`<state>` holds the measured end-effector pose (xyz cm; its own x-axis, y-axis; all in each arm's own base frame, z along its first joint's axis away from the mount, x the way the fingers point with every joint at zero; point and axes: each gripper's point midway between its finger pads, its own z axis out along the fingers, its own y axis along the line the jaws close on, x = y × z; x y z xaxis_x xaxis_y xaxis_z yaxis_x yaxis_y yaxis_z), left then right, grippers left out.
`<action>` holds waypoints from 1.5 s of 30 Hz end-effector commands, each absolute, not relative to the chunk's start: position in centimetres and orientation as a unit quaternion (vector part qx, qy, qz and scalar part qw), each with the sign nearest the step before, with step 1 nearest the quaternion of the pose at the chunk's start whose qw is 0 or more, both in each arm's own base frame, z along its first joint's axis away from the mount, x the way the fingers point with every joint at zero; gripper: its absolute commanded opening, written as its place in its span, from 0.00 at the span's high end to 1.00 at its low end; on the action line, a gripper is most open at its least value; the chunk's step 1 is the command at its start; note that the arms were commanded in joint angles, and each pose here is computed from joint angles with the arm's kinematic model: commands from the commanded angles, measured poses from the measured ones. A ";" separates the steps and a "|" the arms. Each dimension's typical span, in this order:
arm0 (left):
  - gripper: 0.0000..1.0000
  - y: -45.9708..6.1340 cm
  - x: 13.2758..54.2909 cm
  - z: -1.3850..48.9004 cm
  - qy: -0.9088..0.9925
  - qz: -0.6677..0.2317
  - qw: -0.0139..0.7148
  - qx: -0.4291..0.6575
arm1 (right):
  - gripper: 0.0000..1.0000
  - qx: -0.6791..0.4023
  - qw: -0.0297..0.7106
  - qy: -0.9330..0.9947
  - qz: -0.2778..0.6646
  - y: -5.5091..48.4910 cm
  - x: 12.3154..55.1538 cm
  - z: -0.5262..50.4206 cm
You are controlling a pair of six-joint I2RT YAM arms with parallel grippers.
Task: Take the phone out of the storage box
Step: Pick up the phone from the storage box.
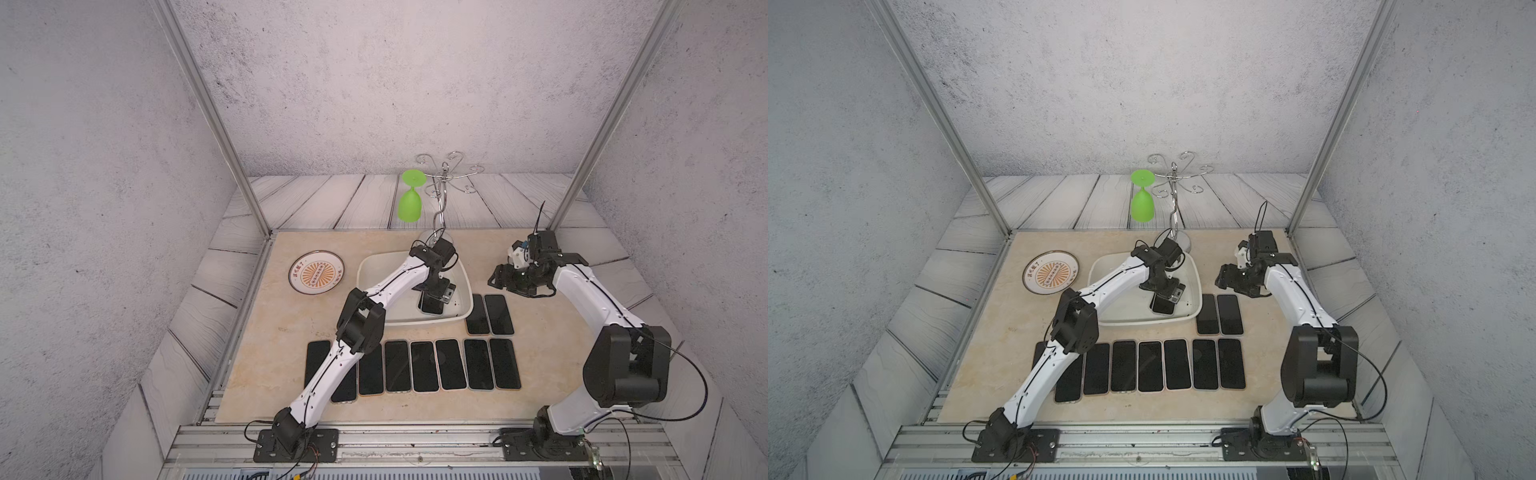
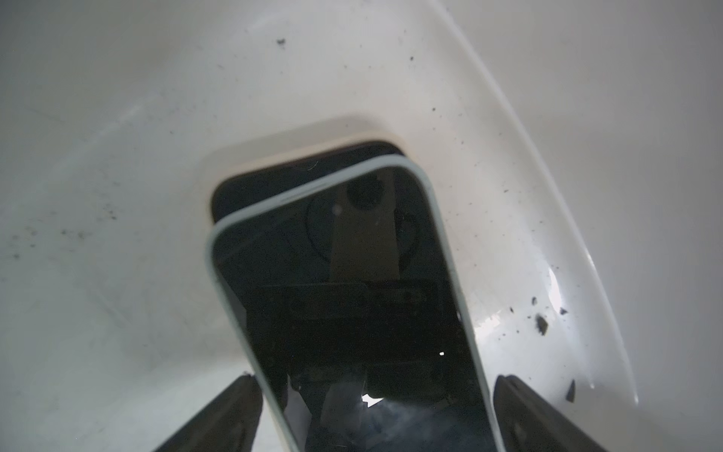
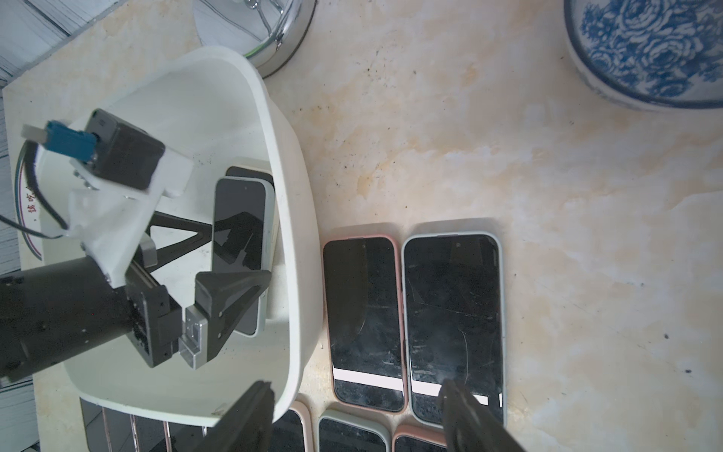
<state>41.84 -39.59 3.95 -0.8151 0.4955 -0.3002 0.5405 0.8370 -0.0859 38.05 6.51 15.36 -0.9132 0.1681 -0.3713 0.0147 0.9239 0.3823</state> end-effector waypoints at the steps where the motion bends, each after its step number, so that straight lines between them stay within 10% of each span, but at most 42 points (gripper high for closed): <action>1: 0.02 -38.8 41.7 3.2 0.949 -0.063 0.126 0.283 | 0.27 0.038 0.197 0.961 0.193 6.6 37.8 15.1; 11: 0.01 -38.8 41.2 0.7 0.949 -0.058 0.102 0.291 | 0.28 0.034 0.188 0.960 0.202 7.0 37.8 14.6; 24: 0.48 -37.7 43.3 7.5 0.940 -0.058 0.168 0.289 | 0.29 0.032 0.193 0.955 0.222 7.6 38.3 15.1; 45: 0.38 -34.1 41.2 21.7 0.905 -0.325 0.218 0.168 | 0.39 -0.029 0.281 0.828 0.485 21.8 40.3 22.7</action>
